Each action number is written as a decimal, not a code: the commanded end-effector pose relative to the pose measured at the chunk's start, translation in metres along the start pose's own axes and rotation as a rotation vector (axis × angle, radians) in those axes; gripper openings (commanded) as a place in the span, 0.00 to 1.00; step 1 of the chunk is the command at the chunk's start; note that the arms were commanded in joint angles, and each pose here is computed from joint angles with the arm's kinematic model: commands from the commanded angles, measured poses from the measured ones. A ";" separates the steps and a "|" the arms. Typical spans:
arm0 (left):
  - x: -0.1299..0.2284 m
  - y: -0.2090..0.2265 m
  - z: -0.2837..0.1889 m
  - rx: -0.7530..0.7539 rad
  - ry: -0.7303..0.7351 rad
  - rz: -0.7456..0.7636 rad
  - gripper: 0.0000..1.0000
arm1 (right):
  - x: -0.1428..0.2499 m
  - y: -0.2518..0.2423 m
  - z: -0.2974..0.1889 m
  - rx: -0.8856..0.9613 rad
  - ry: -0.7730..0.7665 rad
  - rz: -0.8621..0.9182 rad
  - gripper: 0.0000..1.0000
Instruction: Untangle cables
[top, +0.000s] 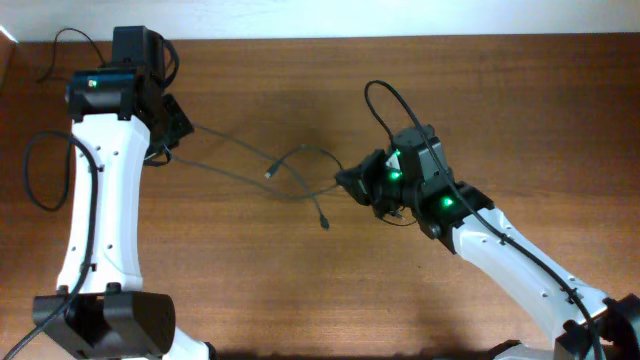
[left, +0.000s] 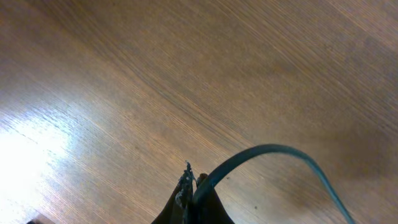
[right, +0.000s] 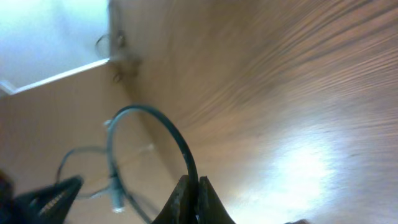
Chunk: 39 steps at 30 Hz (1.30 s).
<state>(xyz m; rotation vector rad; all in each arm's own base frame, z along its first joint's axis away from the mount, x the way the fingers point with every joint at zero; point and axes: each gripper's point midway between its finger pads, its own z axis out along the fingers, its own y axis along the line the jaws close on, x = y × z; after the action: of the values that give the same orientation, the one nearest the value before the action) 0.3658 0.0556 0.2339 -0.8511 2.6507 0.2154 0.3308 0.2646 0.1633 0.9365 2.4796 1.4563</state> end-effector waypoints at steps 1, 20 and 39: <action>-0.003 0.008 -0.008 -0.011 -0.027 -0.029 0.00 | 0.031 0.021 0.003 -0.075 0.112 -0.022 0.04; 0.000 0.007 -0.008 -0.007 -0.013 -0.026 0.01 | -0.041 -0.008 -0.031 0.163 -0.474 -0.219 0.04; -0.099 0.065 -0.004 0.017 -0.298 -0.262 0.00 | 0.014 0.025 -0.012 0.025 -0.148 -0.848 0.99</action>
<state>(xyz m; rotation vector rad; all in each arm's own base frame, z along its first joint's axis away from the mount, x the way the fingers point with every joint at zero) 0.4053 0.1234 0.2587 -1.0003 2.3526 0.1898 0.3257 0.2696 0.1812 -0.0098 2.3420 0.9985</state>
